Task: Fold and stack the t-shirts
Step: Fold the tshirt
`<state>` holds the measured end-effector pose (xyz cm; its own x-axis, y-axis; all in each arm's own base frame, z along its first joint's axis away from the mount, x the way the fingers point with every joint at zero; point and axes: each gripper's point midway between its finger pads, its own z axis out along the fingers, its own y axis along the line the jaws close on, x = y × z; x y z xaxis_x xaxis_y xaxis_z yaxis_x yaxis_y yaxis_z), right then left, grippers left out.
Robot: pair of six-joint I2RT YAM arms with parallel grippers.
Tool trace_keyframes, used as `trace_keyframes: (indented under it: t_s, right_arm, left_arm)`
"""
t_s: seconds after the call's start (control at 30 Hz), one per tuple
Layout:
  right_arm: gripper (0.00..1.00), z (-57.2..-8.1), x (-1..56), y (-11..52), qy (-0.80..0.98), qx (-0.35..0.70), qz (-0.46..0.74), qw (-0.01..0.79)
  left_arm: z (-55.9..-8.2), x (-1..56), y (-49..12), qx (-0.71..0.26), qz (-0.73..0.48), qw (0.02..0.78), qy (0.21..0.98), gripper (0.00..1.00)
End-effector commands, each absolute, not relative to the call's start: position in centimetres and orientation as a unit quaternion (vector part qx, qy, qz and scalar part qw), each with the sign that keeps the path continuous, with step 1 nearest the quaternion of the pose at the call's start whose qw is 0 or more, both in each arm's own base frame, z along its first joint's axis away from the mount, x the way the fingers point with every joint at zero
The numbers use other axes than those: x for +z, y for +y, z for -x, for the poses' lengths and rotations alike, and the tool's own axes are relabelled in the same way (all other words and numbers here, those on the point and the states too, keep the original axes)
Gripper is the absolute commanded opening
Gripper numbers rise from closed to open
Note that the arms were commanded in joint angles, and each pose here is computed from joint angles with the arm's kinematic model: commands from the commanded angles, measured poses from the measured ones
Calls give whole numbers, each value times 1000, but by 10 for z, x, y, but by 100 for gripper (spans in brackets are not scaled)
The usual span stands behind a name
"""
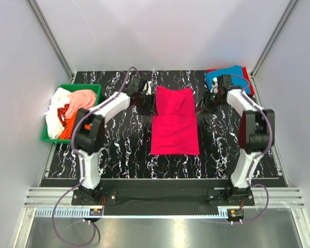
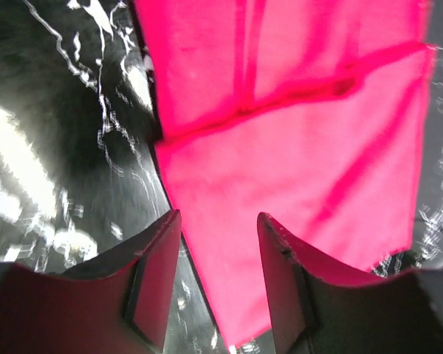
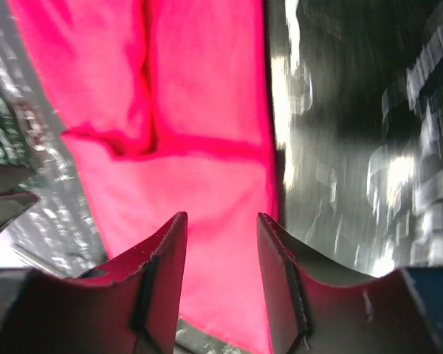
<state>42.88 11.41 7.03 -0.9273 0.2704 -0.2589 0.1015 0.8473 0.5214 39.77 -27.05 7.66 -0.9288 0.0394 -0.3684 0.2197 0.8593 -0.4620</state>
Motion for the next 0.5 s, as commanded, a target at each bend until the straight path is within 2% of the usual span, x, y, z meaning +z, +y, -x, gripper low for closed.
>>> trace_keyframes:
  t_s: [0.0, 0.03, 0.1, 0.13, 0.2, 0.27, 0.33, 0.47]
  right_arm:
    - [50, -400, 106, 105, 934, 244, -197, 173]
    - [51, -389, 117, 105, 929, 249, -208, 179]
    - [53, -355, 103, 106, 927, 246, -244, 144]
    - [54, -345, 115, 106, 921, 254, -250, 157]
    - [55, -315, 104, 106, 919, 251, -271, 137]
    - [56, -290, 103, 103, 915, 249, -285, 141]
    - [58, -275, 109, 103, 909, 257, -288, 156]
    - [63, -241, 88, 109, 899, 274, -317, 126]
  left_arm:
    - [-383, 153, -256, -269, -84, 244, 928, 51]
    - [-368, 138, -248, -264, -77, 230, 934, 51]
    - [-345, 152, -246, -289, -81, 242, 923, 52]
    - [-329, 134, -240, -292, -71, 227, 926, 52]
    - [-308, 141, -237, -313, -70, 235, 918, 53]
    - [-282, 121, -235, -330, -58, 215, 917, 54]
    - [-259, 110, -236, -351, -52, 206, 912, 55]
    - [-230, 92, -247, -378, -49, 187, 905, 57]
